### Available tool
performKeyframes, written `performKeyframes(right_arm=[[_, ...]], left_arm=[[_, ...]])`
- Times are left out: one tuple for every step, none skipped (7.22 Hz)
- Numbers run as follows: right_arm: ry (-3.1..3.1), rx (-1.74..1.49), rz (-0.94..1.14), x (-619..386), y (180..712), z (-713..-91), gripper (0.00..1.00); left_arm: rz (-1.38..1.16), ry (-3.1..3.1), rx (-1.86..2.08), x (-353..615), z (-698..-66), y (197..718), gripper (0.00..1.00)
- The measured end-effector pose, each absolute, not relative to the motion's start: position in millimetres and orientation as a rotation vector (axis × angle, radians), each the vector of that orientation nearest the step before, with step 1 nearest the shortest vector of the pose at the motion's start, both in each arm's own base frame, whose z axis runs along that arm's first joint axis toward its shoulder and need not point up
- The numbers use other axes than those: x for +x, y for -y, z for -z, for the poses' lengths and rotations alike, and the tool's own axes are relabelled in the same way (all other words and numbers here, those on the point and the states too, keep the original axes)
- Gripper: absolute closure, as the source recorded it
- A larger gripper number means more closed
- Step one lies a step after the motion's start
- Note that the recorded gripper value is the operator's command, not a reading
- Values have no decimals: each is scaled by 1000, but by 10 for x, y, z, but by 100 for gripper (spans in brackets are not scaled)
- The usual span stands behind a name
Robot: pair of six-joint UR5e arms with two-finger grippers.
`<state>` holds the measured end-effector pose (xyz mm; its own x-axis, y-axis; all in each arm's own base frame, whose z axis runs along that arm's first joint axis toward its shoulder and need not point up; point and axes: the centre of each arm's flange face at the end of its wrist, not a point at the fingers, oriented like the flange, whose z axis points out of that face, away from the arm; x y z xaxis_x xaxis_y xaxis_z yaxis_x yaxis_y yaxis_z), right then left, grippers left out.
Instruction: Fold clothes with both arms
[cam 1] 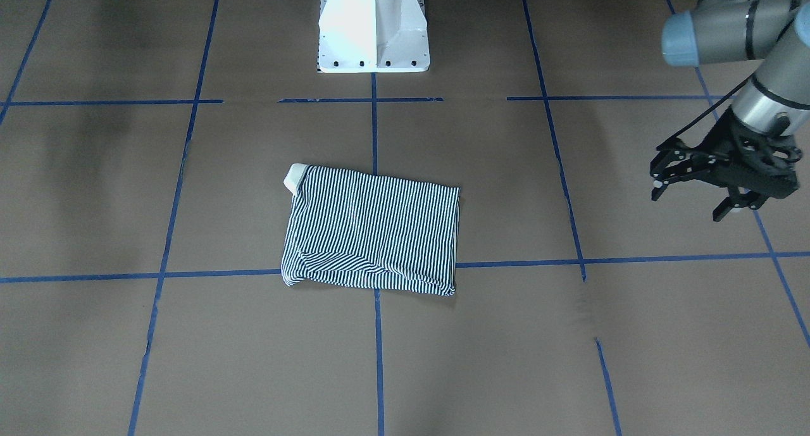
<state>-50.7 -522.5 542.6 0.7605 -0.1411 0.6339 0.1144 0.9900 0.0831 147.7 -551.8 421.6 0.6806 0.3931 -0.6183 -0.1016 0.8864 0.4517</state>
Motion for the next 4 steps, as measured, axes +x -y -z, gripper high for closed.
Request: performKeyframes(right_arm=[[693,11,83,-152,4996,-5746,0],[695,-9,49,99,4789,-5976,0],[694,-22,30,284,4610,-6149,0],[693,-32,19,397,4473,-6269,0]], left_arm=[[-222,-760,356,962,-4625,5465,0],[-185,-742,312,529,-4955,5392,0],[-165,-728,249,227,-5206,5327,0],[-147,-713,173,34,-5406,5269,0]])
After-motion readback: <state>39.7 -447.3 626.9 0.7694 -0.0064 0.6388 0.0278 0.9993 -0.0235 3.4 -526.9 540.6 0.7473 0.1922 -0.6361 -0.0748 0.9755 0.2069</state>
